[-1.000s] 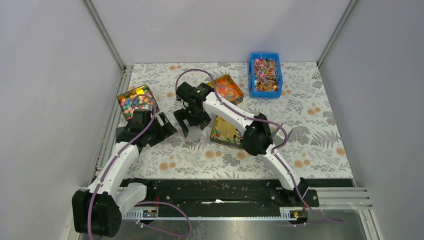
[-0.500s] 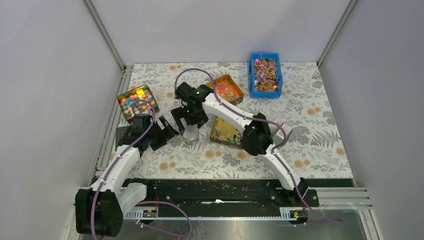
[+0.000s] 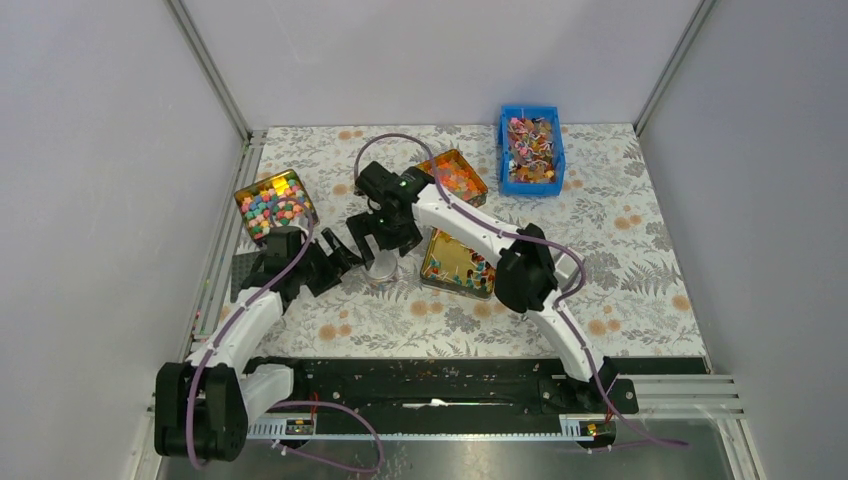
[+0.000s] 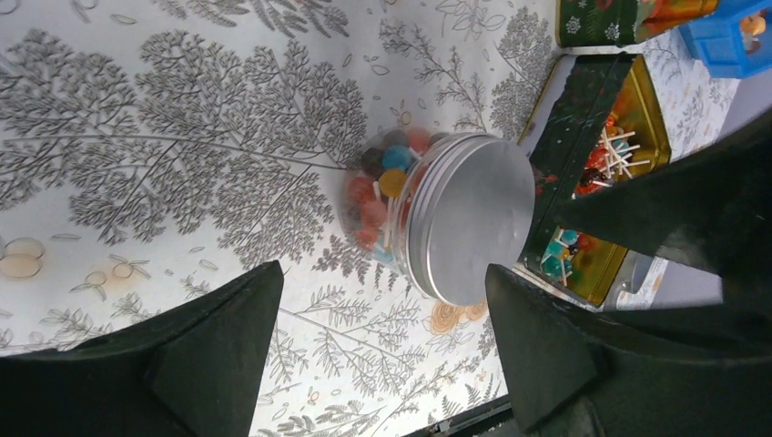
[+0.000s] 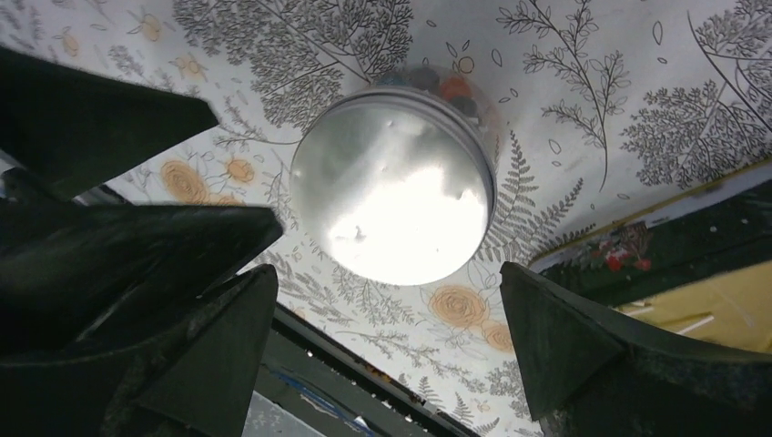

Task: Pack the candies
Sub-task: Close the bottle lid on the packing bottle, then move the packing bottle to the center of the board.

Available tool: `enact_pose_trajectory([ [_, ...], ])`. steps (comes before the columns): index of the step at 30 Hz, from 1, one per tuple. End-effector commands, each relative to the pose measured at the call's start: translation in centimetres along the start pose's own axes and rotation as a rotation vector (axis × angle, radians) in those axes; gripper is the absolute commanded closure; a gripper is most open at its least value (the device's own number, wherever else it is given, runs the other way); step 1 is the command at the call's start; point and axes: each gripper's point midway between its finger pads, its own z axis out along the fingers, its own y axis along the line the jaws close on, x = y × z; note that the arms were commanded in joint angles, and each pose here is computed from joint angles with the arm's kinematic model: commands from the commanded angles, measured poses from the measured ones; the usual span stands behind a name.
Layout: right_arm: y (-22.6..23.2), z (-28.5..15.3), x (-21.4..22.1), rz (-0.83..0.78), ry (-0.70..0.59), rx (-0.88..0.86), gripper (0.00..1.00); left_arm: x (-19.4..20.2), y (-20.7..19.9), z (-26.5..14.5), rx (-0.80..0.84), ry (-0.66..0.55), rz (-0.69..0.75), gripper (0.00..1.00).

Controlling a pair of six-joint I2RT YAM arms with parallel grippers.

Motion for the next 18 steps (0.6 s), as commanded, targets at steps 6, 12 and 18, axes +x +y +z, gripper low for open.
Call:
enact_pose_trajectory([
  [6, 1.1, -6.4, -2.8, 0.166, -0.124, -0.192, 0.00, 0.2, -2.1, 2.0, 0.146, 0.080, 0.039, 0.23],
  [12, -1.7, -3.8, -2.2, 0.377, -0.076, -0.265, 0.03, 0.8, -1.9, 2.8, 0.161, 0.118, 0.030, 0.28],
  [18, -3.2, -0.2, 0.0, 0.429, 0.015, -0.265, 0.10, 1.4, -1.3, 3.3, 0.149, 0.139, 0.028, 0.31],
])
